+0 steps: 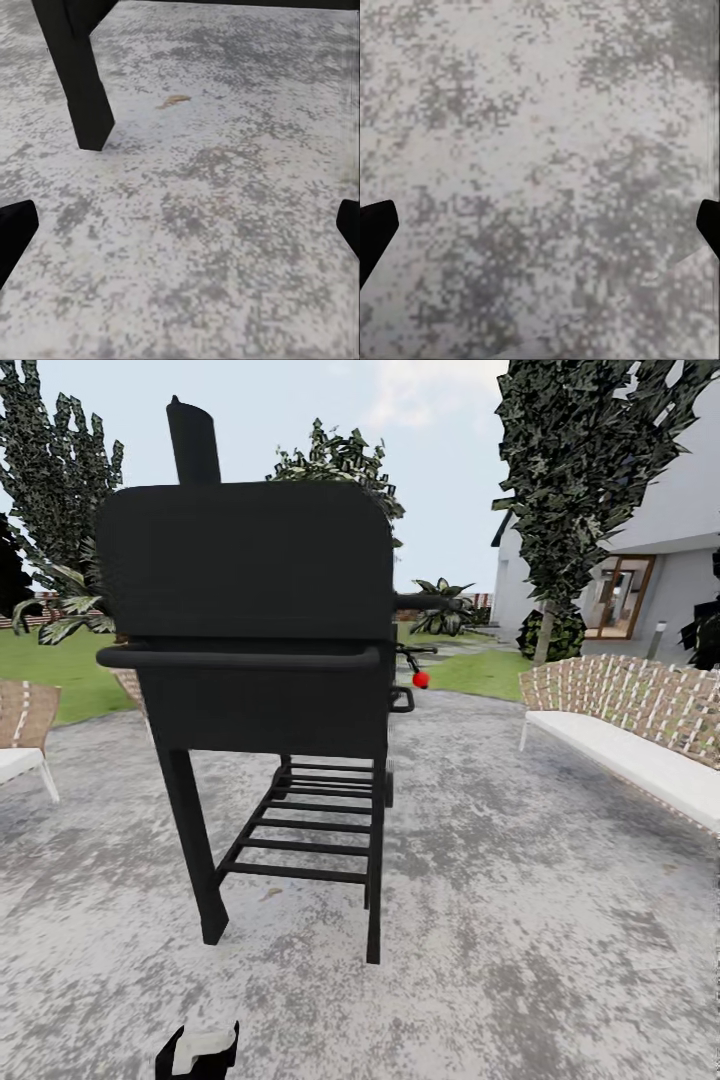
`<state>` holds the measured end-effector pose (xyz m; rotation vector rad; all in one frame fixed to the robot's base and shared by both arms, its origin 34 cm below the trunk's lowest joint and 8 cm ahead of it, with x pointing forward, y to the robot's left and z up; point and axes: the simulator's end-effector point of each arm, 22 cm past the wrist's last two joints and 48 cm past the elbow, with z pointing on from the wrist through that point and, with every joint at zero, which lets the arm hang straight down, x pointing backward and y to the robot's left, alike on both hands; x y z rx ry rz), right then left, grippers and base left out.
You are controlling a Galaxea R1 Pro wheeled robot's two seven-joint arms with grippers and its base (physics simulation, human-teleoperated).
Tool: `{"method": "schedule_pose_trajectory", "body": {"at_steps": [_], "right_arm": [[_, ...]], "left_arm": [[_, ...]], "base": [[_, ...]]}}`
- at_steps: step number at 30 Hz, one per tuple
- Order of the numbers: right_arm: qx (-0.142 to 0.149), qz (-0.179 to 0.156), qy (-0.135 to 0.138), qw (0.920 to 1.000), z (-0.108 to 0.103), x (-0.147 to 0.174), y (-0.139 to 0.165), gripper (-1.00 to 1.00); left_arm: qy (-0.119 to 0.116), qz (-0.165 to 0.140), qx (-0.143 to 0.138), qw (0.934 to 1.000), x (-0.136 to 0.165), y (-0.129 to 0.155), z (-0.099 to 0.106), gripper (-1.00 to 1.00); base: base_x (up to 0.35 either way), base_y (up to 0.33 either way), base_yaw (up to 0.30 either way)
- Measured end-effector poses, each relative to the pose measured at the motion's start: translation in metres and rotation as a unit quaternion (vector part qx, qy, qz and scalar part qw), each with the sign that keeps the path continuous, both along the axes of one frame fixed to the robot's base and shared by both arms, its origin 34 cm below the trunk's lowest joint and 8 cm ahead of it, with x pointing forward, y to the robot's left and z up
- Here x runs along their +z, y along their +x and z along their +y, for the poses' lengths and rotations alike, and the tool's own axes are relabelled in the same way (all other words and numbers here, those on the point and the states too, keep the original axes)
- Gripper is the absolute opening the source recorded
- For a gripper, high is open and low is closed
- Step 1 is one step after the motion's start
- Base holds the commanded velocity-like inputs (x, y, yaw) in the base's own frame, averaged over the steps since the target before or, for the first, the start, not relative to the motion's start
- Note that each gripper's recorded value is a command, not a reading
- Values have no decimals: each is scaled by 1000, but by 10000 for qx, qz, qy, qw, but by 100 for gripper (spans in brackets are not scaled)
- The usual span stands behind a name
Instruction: In the garden, pick up the pesticide atomizer on the floor and spray pesticide onto both trees until each tree trunk is fully covered.
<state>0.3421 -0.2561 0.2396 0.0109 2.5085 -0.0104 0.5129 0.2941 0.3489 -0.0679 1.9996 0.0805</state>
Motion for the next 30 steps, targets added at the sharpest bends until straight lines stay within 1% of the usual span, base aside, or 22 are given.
{"method": "schedule_pose_trajectory", "body": {"at_steps": [16, 30], "right_arm": [[-30, -9, 6, 10000, -1, 0, 1, 100], [-42, -27, 10, 10000, -1, 1, 2, 100]], "left_arm": [[-1, 11, 1, 10000, 0, 0, 0, 100], [-9, 31, -7, 10000, -1, 0, -1, 100]], "base": [[2, -307, -13], [110, -308, -246]]}}
